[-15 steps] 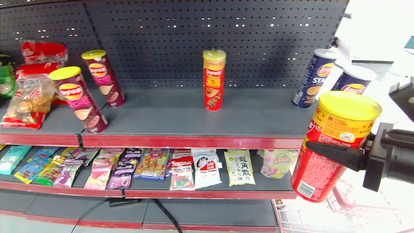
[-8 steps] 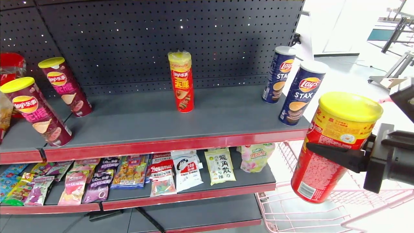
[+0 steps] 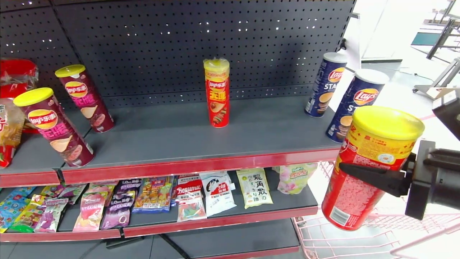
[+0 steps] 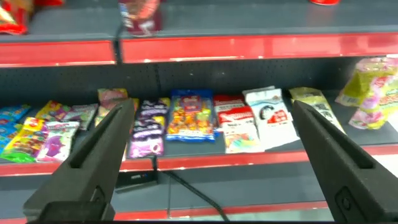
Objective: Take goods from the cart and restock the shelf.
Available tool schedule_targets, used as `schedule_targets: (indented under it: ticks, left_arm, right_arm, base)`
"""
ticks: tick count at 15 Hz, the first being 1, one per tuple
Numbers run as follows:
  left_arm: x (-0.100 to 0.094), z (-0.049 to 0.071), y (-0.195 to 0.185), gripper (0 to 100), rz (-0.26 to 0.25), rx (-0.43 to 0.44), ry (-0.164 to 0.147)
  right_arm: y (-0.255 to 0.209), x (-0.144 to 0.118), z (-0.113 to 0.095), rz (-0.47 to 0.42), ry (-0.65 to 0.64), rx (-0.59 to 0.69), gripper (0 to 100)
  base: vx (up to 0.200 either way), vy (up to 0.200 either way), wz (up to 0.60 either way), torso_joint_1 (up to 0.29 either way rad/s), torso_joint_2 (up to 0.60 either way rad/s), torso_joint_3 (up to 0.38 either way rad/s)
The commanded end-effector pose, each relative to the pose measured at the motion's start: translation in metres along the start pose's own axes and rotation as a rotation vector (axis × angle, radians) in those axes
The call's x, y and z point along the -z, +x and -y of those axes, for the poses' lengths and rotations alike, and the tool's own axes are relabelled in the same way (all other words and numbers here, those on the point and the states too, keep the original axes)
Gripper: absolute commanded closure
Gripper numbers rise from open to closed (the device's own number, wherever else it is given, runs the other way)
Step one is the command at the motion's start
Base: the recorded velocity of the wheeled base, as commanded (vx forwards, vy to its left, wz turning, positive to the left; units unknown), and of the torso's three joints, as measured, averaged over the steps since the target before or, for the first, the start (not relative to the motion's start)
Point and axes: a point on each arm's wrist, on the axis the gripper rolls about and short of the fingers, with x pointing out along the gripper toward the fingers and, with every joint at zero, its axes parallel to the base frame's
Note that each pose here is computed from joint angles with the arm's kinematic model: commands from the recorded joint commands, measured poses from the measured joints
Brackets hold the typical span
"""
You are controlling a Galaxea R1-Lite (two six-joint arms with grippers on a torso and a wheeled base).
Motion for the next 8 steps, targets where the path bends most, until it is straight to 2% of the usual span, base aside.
schedule_targets:
  ticks: [1,4,6,8]
  left_arm:
    - [0.000,0.000,0.000,0,-0.001,-0.001,0.000]
    - [0.000,0.000,0.000,0,-0.001,-0.001,0.000]
    - [0.000,0.000,0.000,0,-0.001,-0.001,0.000]
    - [0.000,0.000,0.000,0,-0.001,-0.001,0.000]
  right_arm:
    - [-0.002,-0.001,-0.002,0.011,-0.003,-0.023,100]
    - [-0.003,0.001,-0.004,0.008,-0.009,-0.042,100]
    - [-0.008,0.001,-0.016,0.030,-0.028,-0.147,100]
    - [-0.008,0.003,-0.020,0.024,-0.035,-0.173,100]
  base:
    - [0.000,0.200,0.00,-0.007,0.00,0.002]
    - [0.000,0.000,0.00,0.000,0.00,0.000]
    - [0.000,0.000,0.00,0.000,0.00,0.000]
    - [0.000,0.000,0.00,0.000,0.00,0.000]
